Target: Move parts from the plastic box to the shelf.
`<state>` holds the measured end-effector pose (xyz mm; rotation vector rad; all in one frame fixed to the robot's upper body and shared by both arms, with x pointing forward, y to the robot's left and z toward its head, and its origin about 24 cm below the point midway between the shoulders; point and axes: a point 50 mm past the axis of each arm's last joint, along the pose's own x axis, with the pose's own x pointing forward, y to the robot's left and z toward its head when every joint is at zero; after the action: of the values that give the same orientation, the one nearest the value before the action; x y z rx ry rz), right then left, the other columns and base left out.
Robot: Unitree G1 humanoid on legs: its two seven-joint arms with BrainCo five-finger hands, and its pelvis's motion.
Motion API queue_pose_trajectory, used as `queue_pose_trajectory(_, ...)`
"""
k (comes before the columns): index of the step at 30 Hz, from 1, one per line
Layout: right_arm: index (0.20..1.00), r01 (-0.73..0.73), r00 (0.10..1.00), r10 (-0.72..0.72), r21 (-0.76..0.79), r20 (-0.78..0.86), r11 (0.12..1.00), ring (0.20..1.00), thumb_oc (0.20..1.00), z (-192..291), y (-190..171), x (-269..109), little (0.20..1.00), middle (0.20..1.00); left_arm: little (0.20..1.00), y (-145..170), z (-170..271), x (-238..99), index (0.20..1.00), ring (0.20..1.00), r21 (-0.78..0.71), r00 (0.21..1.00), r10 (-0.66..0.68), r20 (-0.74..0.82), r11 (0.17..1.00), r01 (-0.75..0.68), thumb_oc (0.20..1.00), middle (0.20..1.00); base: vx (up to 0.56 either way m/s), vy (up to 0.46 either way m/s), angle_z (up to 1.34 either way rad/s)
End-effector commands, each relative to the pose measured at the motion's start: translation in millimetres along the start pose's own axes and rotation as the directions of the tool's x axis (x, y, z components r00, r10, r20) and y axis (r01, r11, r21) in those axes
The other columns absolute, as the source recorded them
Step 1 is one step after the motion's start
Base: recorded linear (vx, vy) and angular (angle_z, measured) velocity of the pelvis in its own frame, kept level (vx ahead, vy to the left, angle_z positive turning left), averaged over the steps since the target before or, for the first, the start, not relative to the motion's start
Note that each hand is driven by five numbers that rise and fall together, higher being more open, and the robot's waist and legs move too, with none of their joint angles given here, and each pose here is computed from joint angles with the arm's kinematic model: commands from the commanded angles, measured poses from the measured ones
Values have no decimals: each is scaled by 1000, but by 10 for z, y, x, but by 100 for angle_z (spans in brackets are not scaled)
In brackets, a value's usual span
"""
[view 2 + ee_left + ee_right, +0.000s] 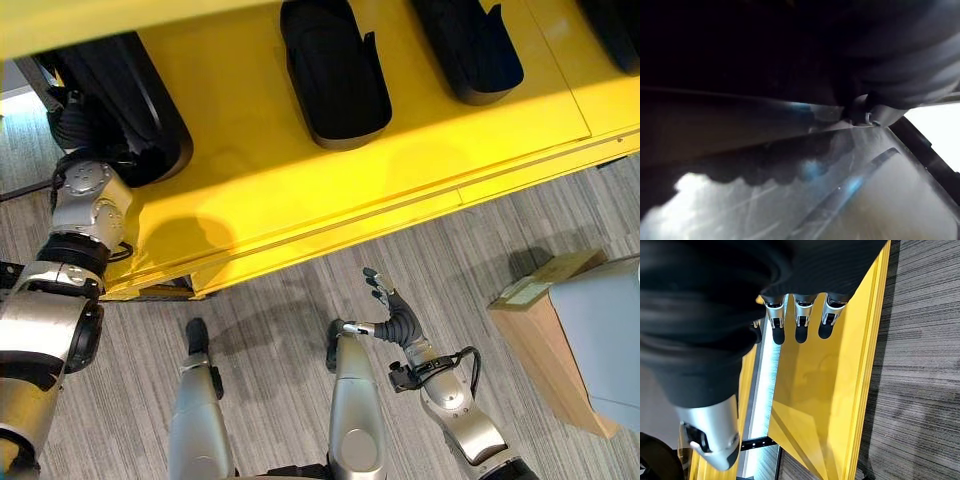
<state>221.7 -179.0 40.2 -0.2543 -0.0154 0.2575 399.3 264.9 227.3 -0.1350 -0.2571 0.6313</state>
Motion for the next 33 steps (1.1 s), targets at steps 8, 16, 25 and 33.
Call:
queue_pose_trajectory(8,1000,5,996,-8,37,87,999,1000,1000,144,18,22,1000,1000,200,128,-530,-124,200,200,94,983,21,-181,996,-4,200,200,0,0,0)
queue_pose_trajectory(16,1000,-15,996,12,34,88,999,1000,1000,150,27,27,1000,1000,1000,168,-526,-98,1000,1000,78,979,51,-200,996,-36,1000,1000,0,0,0)
queue_pose_trajectory(25,1000,-21,996,19,23,93,1000,1000,1000,170,37,42,1000,1000,1000,158,-570,-142,1000,1000,-15,973,76,-220,997,-81,1000,1000,0,0,0)
queue_pose_trajectory(33,1000,-11,994,9,17,111,1000,1000,1000,215,26,87,1000,1000,1000,110,-528,-167,1000,1000,-68,979,57,-194,995,-71,1000,1000,0,0,0)
